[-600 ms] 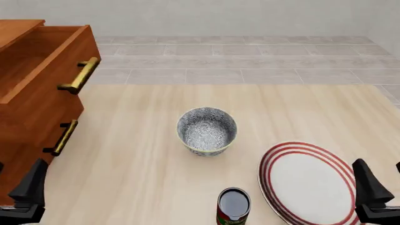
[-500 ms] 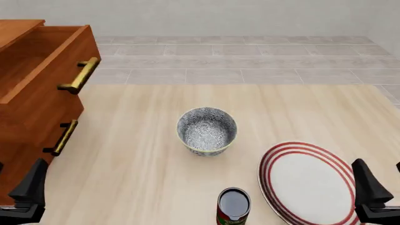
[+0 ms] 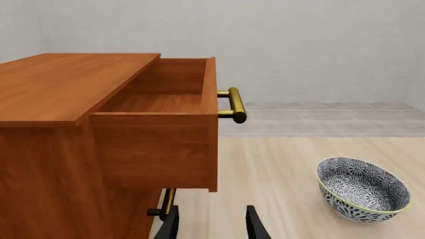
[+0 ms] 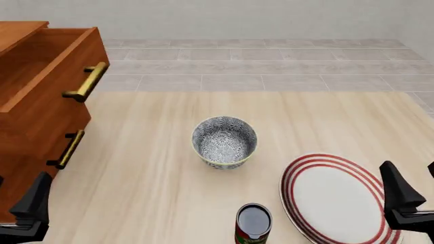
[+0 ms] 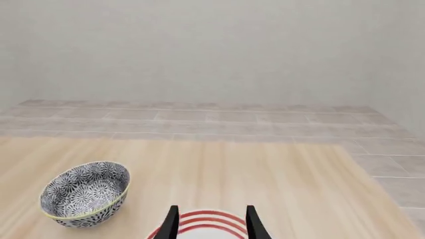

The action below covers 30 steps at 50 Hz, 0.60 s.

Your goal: Put the bowl on the plate.

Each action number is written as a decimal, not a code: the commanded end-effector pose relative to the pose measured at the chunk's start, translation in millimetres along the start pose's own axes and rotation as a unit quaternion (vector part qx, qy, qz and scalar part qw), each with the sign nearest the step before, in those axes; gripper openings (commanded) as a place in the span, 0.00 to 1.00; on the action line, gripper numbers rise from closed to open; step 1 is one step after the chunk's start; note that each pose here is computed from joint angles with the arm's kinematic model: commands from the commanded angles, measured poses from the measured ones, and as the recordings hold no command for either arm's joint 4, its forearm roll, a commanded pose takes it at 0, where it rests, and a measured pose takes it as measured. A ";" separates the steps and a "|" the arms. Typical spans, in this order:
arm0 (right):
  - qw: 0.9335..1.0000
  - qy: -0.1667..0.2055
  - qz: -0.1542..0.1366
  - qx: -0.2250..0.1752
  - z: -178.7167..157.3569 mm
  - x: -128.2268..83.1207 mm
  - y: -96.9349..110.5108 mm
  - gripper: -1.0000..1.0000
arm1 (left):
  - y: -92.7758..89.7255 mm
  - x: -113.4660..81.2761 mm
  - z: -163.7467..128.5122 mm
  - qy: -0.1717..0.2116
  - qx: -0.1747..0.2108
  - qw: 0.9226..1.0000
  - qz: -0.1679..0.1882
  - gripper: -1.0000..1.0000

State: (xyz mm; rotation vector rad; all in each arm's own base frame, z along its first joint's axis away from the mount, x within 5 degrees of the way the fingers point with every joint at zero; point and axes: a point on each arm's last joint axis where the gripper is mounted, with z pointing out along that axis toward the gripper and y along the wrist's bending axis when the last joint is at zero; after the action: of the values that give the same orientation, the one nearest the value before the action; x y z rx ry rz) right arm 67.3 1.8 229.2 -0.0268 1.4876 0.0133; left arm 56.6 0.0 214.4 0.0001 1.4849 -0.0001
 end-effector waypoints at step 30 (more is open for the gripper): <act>0.991 0.097 -0.010 -0.089 132.8 -50.8 33.9 1.00 | 0.0 0.0 0.0 0.000 0.000 1.000 0.000 1.00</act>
State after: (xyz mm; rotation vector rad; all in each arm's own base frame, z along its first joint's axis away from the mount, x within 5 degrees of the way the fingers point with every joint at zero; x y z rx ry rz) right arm 158.9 23.5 280.7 -0.1476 1.6222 0.0864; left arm 56.6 0.0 214.4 0.0001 1.4849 -0.0001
